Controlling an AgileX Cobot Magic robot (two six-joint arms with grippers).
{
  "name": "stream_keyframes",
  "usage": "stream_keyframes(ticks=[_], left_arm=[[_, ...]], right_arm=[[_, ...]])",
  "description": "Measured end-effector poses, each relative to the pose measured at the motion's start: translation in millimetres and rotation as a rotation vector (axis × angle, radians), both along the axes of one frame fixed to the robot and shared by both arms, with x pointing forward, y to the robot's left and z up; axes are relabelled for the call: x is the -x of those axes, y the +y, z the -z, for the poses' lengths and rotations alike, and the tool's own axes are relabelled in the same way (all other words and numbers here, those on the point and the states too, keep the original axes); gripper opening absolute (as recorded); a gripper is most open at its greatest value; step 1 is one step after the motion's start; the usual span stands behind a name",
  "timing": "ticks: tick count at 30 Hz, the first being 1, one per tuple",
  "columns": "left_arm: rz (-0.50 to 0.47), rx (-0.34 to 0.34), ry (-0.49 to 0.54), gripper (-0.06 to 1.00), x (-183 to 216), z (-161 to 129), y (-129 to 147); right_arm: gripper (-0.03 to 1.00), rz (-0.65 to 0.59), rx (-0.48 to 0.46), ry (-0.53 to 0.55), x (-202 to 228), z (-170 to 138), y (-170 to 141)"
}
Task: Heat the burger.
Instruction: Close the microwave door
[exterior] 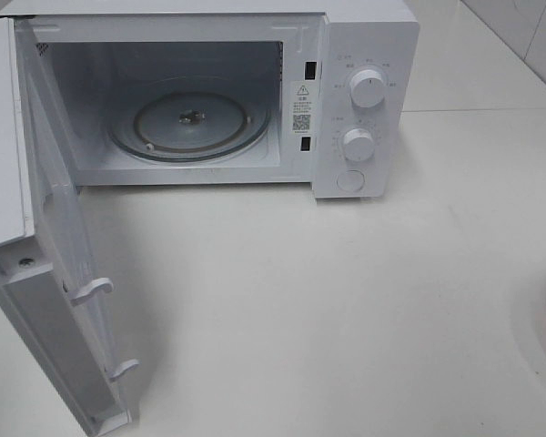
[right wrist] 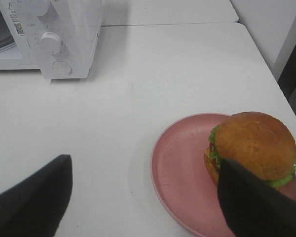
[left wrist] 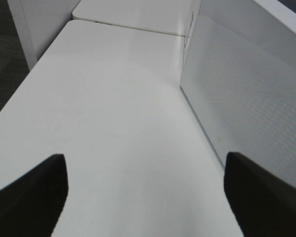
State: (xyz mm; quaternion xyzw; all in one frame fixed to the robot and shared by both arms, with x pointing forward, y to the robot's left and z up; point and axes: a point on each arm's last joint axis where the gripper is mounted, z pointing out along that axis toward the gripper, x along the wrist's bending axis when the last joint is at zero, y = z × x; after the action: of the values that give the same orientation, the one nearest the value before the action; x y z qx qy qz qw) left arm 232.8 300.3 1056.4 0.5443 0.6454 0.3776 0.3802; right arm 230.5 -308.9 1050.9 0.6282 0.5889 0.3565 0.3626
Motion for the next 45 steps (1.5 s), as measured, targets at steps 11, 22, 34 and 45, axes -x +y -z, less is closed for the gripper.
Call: stream_keyframes(ticks=[11, 22, 34, 45], left_arm=[[0.001, 0.002, 0.000, 0.81, 0, 0, 0], [0.009, 0.012, -0.009, 0.80, 0, -1, -1], [0.008, 0.015, -0.012, 0.44, -20, -13, 0], [0.003, 0.027, 0.034, 0.00, -79, -17, 6]], right_arm=[[0.76, 0.000, 0.000, 0.000, 0, 0, 0], [0.76, 0.000, 0.000, 0.000, 0, 0, 0], [0.76, 0.000, 0.000, 0.000, 0, 0, 0], [0.76, 0.000, 0.000, 0.000, 0, 0, 0]])
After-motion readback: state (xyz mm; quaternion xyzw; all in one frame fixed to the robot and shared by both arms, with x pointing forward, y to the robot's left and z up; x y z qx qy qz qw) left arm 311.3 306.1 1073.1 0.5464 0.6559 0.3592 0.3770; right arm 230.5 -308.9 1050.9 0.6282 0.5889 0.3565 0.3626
